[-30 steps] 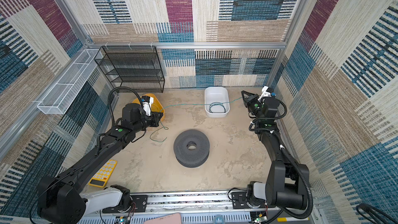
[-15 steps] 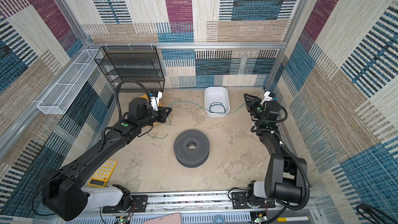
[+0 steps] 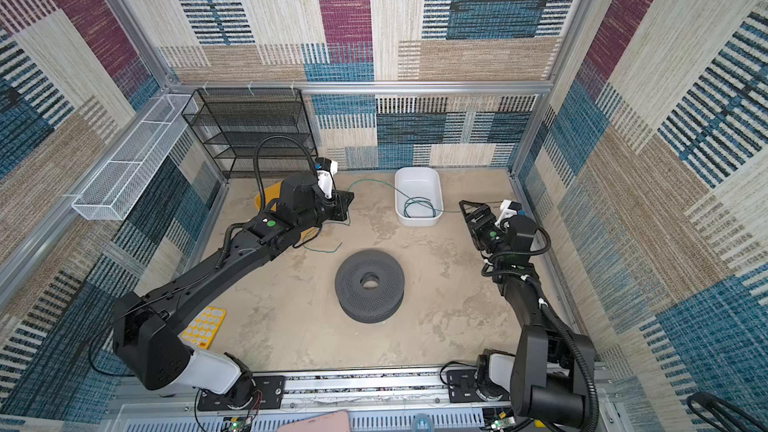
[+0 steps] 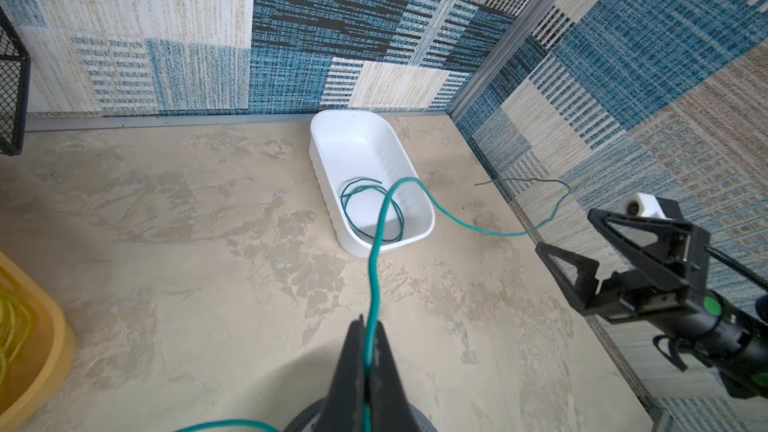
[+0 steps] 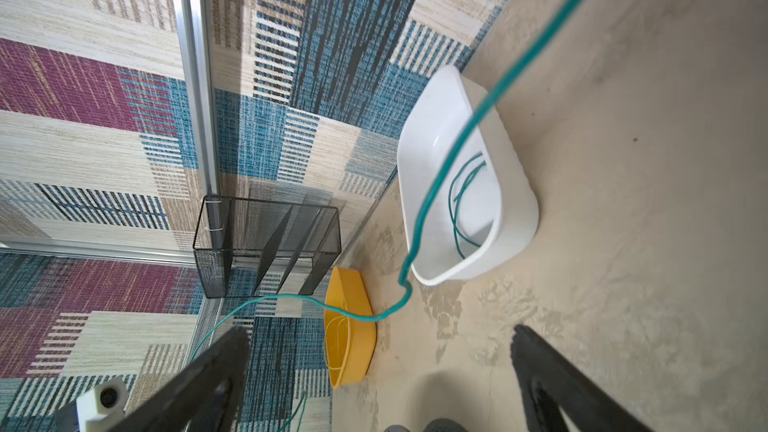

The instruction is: Wrap the cables

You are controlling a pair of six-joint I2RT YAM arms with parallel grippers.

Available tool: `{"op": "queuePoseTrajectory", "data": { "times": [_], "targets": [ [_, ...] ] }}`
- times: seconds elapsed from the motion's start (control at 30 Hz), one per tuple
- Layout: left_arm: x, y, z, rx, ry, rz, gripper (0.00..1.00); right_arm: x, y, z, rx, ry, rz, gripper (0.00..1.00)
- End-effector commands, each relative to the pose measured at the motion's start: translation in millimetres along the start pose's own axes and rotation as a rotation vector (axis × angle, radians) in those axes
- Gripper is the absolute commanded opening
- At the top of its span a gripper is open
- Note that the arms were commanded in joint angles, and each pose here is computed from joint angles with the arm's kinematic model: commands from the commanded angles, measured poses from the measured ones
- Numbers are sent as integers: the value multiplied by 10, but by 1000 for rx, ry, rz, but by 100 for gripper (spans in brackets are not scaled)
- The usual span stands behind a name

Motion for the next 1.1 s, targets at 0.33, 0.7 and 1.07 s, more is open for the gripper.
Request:
{"op": "queuePoseTrajectory", "data": {
  "times": [0.33,0.7,1.07],
  "targets": [
    [-232,-336,133,147,-35,-14,0,1157,955,441,-226,287,-583,50],
    [-234,-437,165,199,-9,-48,0,1625,1172,616,-327,351,-959,57],
    [-292,-523,89,258,-23,-67,0,1652,1177,867,-291,324,-938,28]
  ]
}}
Point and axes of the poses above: each gripper's point midway between its finger pads, its own z axis out along the fingers, its own y axis along the line the jaws close on, x = y × z, the point moved 9 cm from there along -z, back along the fingers, and after that the axes turned 9 degrees about z, right-handed, at the moved point
